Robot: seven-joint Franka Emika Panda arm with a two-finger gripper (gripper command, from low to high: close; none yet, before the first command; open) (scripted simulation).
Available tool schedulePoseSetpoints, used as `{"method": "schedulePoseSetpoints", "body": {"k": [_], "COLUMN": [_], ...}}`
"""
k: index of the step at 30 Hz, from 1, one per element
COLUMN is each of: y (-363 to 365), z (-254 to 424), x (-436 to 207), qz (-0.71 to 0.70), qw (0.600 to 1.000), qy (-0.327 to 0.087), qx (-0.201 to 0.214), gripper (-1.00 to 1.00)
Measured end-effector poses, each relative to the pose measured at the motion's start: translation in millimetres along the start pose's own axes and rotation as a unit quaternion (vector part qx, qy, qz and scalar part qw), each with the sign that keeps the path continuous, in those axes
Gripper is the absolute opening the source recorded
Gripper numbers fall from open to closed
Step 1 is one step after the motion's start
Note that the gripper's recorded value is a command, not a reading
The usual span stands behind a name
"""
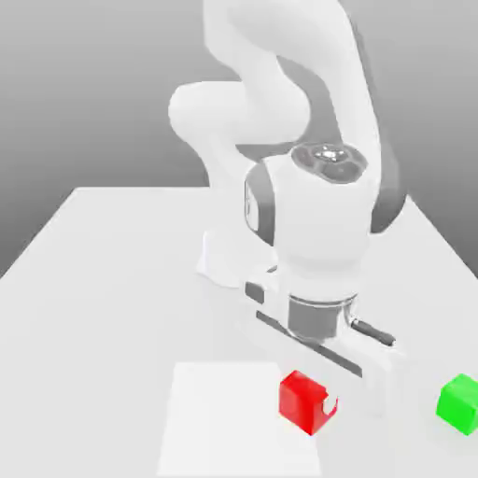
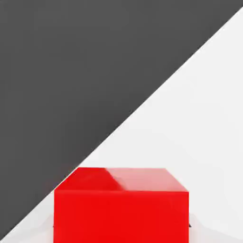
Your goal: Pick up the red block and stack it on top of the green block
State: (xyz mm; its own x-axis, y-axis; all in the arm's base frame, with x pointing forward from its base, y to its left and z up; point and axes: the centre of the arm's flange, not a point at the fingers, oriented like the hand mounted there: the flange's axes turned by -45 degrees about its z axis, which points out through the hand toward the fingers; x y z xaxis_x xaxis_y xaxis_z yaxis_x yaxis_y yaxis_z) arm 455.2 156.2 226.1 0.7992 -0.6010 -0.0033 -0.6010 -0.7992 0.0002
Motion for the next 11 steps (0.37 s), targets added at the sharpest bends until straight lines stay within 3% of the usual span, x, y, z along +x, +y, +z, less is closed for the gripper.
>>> {"method": "schedulePoseSetpoints", "body": {"k": [4, 7, 8, 11], "y": [-60.0, -88.4, -90.0, -90.0], "z": [-6.8, 26.1, 37.6, 37.6], "x": [-86.9, -133.8, -138.5, -138.5], "qz": [-0.085, -0.128, -0.132, -0.132], "qw": [0.996, 0.992, 0.991, 0.991], "qy": [0.001, 0.002, 0.002, 0.002], "qx": [0.001, 0.002, 0.001, 0.001], "gripper": [-1.00, -1.00, 1.00, 1.00]}}
